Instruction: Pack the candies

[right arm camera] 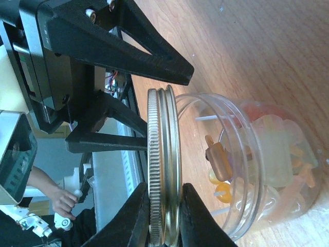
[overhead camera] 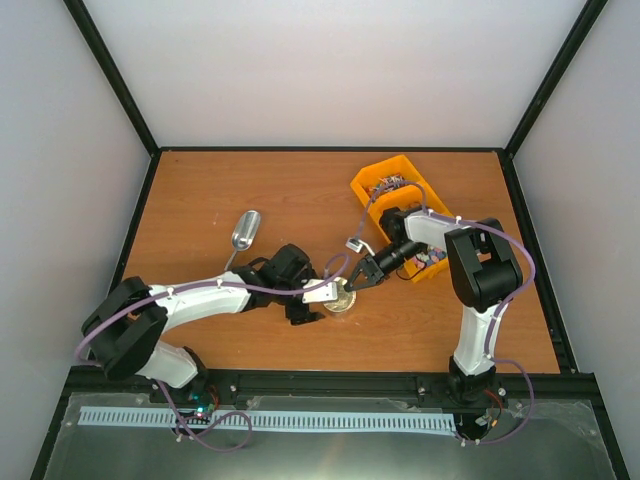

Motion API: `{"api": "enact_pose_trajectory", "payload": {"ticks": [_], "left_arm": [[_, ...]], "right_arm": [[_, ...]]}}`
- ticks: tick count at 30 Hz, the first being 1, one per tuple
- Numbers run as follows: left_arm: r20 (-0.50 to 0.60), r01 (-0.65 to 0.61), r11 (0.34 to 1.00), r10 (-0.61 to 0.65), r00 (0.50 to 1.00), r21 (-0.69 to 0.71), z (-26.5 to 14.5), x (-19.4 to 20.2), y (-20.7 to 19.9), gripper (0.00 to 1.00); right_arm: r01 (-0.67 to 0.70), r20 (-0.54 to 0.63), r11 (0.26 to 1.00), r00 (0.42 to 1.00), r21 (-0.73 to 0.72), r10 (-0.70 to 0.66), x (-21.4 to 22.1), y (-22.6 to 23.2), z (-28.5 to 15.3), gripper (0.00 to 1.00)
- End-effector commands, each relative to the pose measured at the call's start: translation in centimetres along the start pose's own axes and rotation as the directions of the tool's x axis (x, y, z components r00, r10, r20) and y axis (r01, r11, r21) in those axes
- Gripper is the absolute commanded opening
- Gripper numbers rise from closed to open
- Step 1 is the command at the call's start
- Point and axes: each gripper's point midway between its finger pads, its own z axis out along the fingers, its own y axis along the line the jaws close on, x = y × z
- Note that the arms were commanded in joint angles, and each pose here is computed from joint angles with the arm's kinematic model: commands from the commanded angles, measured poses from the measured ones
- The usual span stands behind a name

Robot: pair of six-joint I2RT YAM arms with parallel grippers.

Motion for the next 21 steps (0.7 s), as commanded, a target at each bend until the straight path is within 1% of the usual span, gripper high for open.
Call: {"api": "enact_pose_trajectory", "payload": {"ticks": [1,6,12,21], "left_arm": [[0.044,0.039,0.997,-0.037,0.998,-0.061,-0.1,-2.0,1.5,0.8],[0.043,0.08,0.995,-0.077,0.996,-0.066,-0.1,-2.0,1.7,0.78],[0.031,0.12,0.99,-0.118,0.992,-0.067,0.3,-2.1,2.1,0.77],[0.03,0.131,0.99,-0.129,0.991,-0.055,0.3,-2.4,2.1,0.73]], "right_arm": [[0.039,0.031,0.999,0.999,0.033,-0.04,-1.1,0.2,-0.9,0.11],[0.054,0.049,0.998,0.997,0.039,-0.056,-1.4,0.6,-1.5,0.22],[0.077,0.071,0.994,0.994,0.082,-0.083,-2.1,0.8,-2.4,0.38],[0.087,0.118,0.97,0.986,0.228,-0.116,-3.2,-0.1,-4.7,0.46]]}}
